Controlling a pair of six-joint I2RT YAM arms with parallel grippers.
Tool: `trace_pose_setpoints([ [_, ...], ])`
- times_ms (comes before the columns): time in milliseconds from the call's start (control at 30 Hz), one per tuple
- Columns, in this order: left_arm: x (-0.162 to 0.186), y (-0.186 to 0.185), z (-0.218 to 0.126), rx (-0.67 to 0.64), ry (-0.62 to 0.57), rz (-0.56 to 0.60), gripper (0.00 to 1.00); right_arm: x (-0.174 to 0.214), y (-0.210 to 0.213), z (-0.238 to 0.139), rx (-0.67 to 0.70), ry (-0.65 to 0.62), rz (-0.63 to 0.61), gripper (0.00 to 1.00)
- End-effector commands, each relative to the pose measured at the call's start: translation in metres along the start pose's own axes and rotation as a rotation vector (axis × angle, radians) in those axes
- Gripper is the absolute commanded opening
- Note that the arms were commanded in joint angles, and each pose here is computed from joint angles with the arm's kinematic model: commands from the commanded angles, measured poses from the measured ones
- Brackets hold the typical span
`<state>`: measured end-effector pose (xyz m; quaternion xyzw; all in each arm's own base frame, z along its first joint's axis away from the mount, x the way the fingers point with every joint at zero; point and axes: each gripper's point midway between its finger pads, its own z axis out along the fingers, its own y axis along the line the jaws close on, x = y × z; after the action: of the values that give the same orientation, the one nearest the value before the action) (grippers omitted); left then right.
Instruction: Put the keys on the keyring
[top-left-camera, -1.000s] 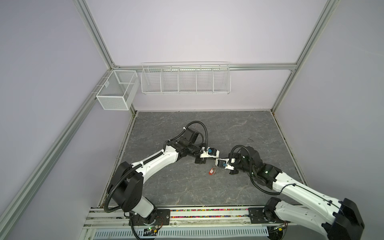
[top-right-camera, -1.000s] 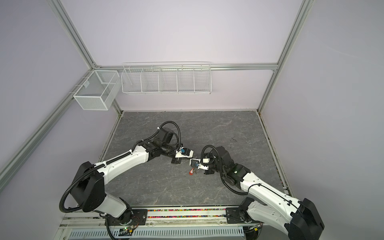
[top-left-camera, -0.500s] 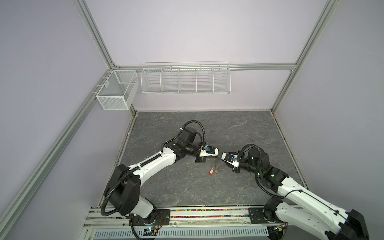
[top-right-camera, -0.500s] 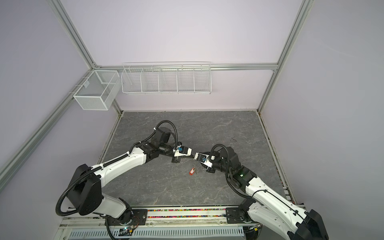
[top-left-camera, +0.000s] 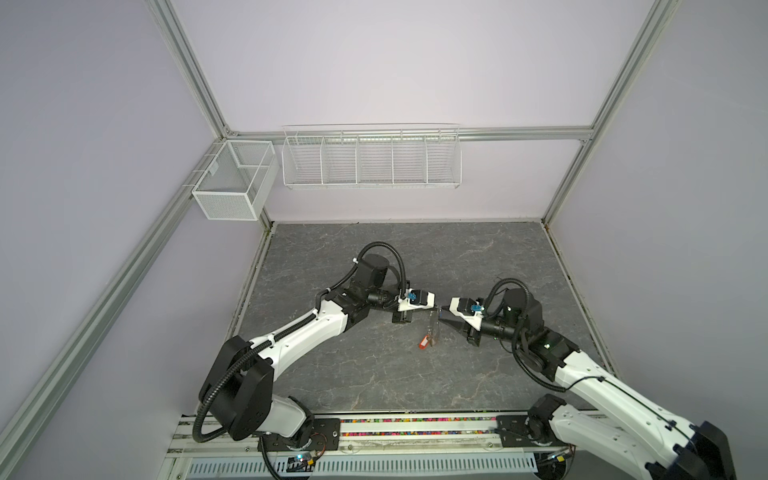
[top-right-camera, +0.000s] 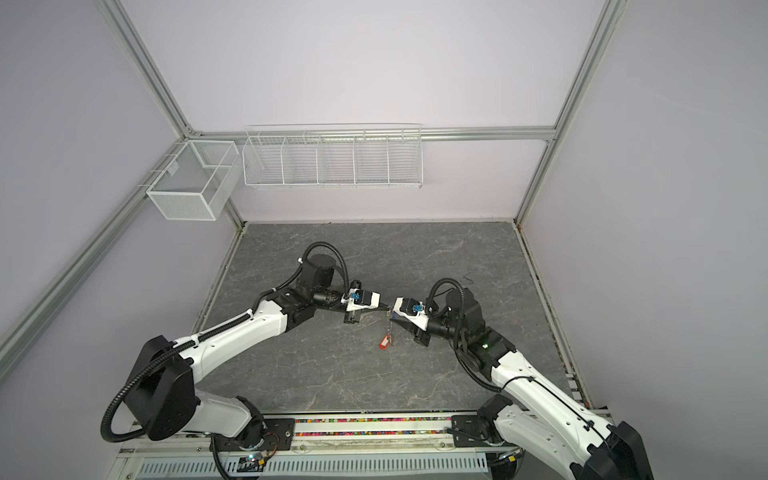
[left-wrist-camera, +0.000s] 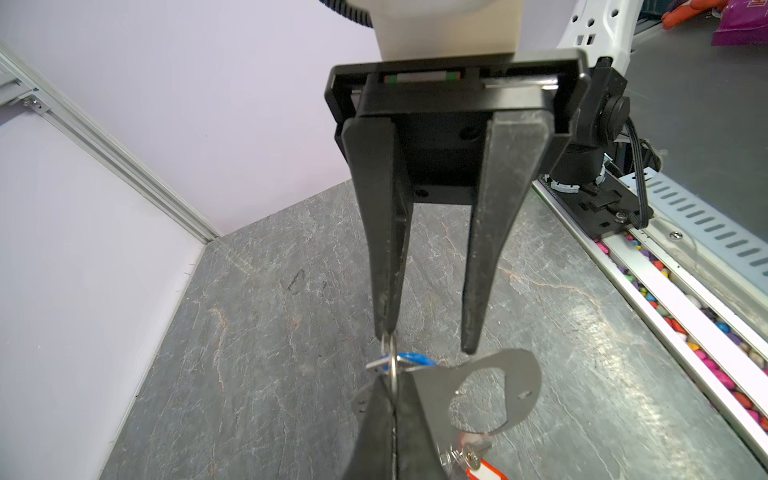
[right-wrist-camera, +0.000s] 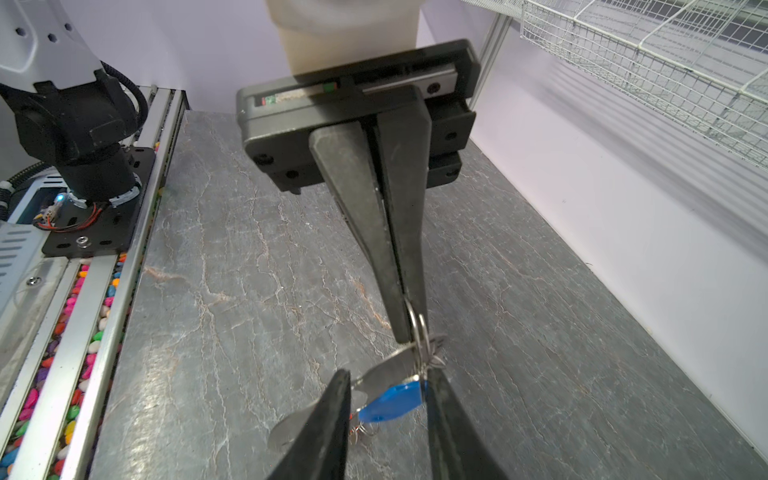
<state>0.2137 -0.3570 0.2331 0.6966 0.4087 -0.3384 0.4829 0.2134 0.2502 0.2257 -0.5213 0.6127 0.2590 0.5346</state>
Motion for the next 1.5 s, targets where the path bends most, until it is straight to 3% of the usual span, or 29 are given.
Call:
trace_pose_setpoints([
  [0,-0.012,0.0,-0.005,-0.005,-0.045,0.023,0.0,-0.007,0.002,-0.003,-0.01,-0.049,0.023,0.32],
  [500,-0.012,-0.001,-0.004,0.008,-0.05,0.029,0.0,-0.007,-0.014,-0.004,0.068,-0.065,0.042,0.23],
  [1000,-0.011,-0.003,-0.004,0.018,-0.048,0.027,0.0,-0.011,-0.012,0.003,0.018,-0.074,0.037,0.21],
  [1467,-0.01,-0.003,-0.003,0.028,-0.042,0.024,0.0,-0.017,-0.01,0.001,0.01,-0.094,0.026,0.11],
])
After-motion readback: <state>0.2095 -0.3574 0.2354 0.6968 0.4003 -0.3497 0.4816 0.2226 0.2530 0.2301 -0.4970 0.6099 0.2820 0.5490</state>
